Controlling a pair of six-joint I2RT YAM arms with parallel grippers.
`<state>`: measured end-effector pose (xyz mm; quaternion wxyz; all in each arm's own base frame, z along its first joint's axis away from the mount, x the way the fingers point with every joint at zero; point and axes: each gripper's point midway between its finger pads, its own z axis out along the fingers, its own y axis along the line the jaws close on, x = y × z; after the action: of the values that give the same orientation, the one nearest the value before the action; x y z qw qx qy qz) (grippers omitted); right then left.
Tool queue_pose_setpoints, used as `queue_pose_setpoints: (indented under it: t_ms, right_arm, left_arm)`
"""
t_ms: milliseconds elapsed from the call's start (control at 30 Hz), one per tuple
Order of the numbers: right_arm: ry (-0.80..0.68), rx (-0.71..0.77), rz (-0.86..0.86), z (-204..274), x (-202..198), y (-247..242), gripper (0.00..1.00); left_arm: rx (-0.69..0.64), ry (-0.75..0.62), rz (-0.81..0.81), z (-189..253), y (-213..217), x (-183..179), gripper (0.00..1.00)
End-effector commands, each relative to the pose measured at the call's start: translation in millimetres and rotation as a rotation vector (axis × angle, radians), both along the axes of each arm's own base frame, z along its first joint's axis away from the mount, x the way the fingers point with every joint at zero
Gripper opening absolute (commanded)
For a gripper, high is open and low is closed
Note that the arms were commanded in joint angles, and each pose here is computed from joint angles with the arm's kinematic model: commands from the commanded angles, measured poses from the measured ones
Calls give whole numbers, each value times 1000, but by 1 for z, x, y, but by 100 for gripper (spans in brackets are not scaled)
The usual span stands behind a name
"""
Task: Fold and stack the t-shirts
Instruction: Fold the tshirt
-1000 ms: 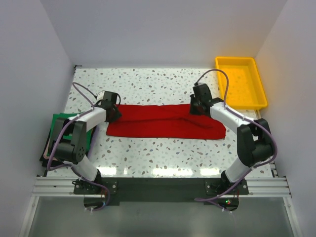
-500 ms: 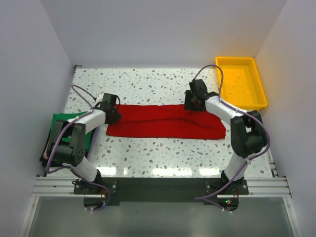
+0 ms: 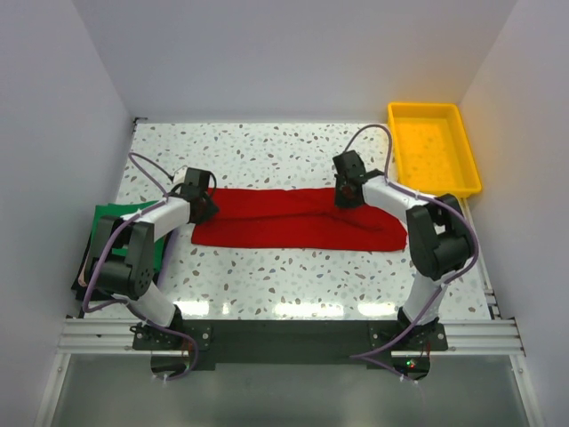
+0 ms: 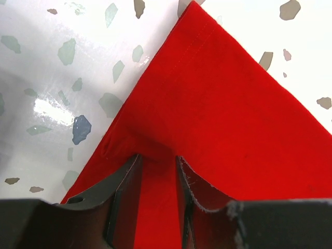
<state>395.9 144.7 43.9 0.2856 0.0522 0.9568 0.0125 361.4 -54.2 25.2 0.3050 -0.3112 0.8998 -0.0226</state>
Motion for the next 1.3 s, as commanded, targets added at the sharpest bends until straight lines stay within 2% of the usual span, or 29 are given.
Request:
queue_pose_setpoints:
  t_ms: [0, 233, 433, 533, 767, 867, 1033, 1133, 1267]
  right_arm:
    - [-63, 10, -21, 24, -6, -2, 10]
    - [-95, 32, -20, 37, -30, 2, 7]
    - [-113, 118, -30, 35, -50, 10, 7]
    - [-106, 138, -32, 29, -59, 13, 13]
    - [-167, 213, 17, 46, -66, 24, 46]
    - [-221, 201, 8, 71, -70, 14, 51]
    - [-286, 52, -104, 99, -61, -29, 52]
    - [-247, 41, -144, 95, -39, -44, 49]
    - [-139, -26, -167, 62, -14, -56, 42]
  left_arm:
    - [-21, -74, 9, 15, -4, 11, 36]
    - [-22, -70, 9, 13, -5, 11, 36]
    - [-19, -67, 8, 12, -4, 11, 36]
    - [-19, -64, 6, 11, -4, 10, 36]
    - [-27, -80, 5, 14, -6, 12, 36]
    - [-33, -90, -1, 18, -7, 14, 37]
    - [-48, -120, -10, 30, -10, 17, 38]
    - [-50, -128, -16, 36, -11, 21, 38]
    - [-51, -126, -25, 38, -12, 22, 38]
